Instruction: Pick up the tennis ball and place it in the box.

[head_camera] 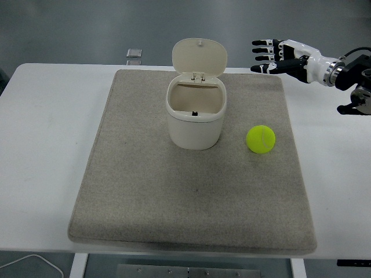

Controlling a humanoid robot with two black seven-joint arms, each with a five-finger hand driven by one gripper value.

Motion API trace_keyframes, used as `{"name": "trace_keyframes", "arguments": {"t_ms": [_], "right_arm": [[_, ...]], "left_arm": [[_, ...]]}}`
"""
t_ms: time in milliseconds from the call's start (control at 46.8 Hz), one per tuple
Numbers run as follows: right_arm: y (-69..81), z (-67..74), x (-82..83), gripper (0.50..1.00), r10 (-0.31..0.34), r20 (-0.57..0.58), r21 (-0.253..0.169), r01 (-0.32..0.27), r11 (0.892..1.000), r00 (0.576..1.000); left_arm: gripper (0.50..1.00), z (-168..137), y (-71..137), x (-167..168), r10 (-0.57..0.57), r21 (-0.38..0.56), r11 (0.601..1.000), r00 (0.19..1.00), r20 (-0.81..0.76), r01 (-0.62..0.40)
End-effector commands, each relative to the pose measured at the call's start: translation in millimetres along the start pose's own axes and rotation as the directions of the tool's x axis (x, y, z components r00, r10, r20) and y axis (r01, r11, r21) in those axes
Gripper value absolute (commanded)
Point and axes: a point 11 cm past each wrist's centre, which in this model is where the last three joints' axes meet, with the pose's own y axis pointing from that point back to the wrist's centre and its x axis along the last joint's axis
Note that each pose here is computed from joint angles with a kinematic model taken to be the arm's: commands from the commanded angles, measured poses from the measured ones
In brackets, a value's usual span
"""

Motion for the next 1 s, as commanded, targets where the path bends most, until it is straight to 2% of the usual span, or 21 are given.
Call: {"name": "trace_keyframes", "arguments": {"t_ms": [0,128,214,406,684,983], "right_arm": [[5.8,1.9,-1.4,0.913,-0.028,-0.06,-0.019,0.027,0.999,0.998],[14.1,7.8,-6.5,0.913,-0.076,-0.165,-0.064,0.066,0.996,0.983],[22.3,5.7,-8.2,0.913,-0.104,-0.219,-0.069,0.091,0.994,0.97],[36.2,5.9,-17.1,0.913,-0.18,-0.387,-0.115,0.147,0.982,0.904],[42.4,3.4,-29.4,0.913,-0.228,-0.449,-0.124,0.193,0.973,0.864],[43.4,18.9,-39.6,0.913,-0.288,-0.517,-0.193,0.219,0.957,0.806]], "left_arm": [[0.996,0.9,0.0,0.1,0.0,-0.001,1.0,1.0,0.001,0.0],[0.996,0.0,0.0,0.1,0.0,0.0,1.0,1.0,0.0,0.0],[0.996,0.0,0.0,-0.3,0.0,0.0,1.0,1.0,0.0,0.0],[0.996,0.0,0.0,0.3,0.002,0.0,1.0,1.0,0.0,-0.002],[0.996,0.0,0.0,-0.4,-0.001,0.0,1.0,1.0,0.0,0.001],[0.996,0.0,0.0,-0.3,0.0,0.0,1.0,1.0,0.0,0.0]]}}
